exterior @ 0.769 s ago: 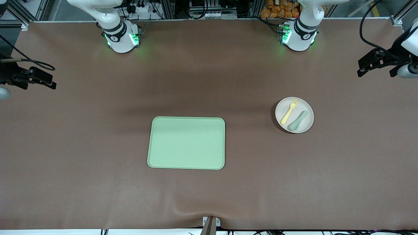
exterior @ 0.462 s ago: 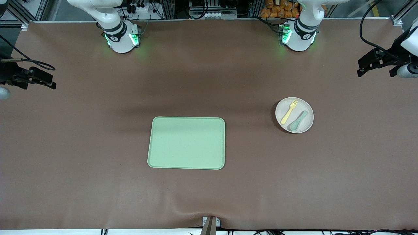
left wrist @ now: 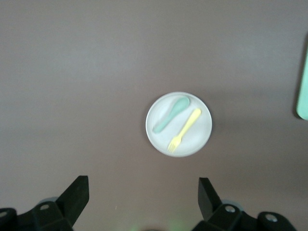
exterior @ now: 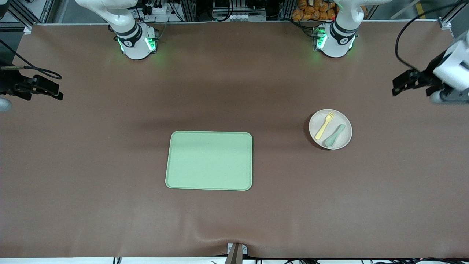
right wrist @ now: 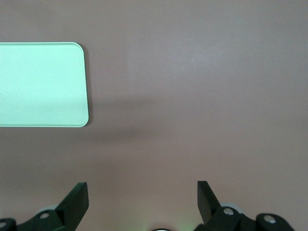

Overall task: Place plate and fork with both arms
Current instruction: 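Move the left gripper down toward the white plate's rim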

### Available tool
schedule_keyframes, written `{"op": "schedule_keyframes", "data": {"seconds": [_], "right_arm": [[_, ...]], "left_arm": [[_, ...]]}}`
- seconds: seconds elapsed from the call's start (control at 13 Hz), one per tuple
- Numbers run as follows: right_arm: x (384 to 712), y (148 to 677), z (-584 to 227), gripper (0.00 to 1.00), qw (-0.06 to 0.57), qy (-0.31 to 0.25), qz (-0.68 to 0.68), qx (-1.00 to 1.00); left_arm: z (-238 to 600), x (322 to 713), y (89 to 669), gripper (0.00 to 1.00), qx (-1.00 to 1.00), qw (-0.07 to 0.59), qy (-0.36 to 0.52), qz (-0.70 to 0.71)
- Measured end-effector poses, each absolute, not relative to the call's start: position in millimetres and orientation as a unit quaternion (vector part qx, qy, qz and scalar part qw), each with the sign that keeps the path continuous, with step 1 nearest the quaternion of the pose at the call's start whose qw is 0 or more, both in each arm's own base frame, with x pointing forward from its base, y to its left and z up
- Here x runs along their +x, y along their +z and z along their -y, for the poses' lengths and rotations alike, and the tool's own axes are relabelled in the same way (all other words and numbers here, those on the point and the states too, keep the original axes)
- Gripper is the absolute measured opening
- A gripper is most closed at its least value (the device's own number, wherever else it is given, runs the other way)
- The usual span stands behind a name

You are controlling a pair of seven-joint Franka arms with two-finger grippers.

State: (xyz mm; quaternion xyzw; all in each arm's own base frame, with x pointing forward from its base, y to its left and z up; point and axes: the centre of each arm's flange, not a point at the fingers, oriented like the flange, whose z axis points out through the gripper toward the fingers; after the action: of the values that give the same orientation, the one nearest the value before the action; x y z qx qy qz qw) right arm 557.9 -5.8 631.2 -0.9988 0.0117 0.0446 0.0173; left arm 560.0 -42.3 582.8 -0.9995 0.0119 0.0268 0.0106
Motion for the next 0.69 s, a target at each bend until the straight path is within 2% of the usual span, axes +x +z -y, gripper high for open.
{"op": "schedule_keyframes", "data": {"seconds": [0.23,0.54,0.69], "right_arm": [[558,631,6,1.00,0.017,0.045,-0.012,-0.999],[558,631,6,1.00,0.018,0.045,-0.012,-0.999],[558,631,5,1.00,0.019,0.045,-0.012,-0.999]], "left_arm": [[24,571,484,1.00,-1.000,0.008,0.026,-0.002],[9,553,378,1.00,-0.998,0.003,0.036,-0.051],[-7,552,337,0.94,-0.995,-0.008,0.050,-0.090]]}}
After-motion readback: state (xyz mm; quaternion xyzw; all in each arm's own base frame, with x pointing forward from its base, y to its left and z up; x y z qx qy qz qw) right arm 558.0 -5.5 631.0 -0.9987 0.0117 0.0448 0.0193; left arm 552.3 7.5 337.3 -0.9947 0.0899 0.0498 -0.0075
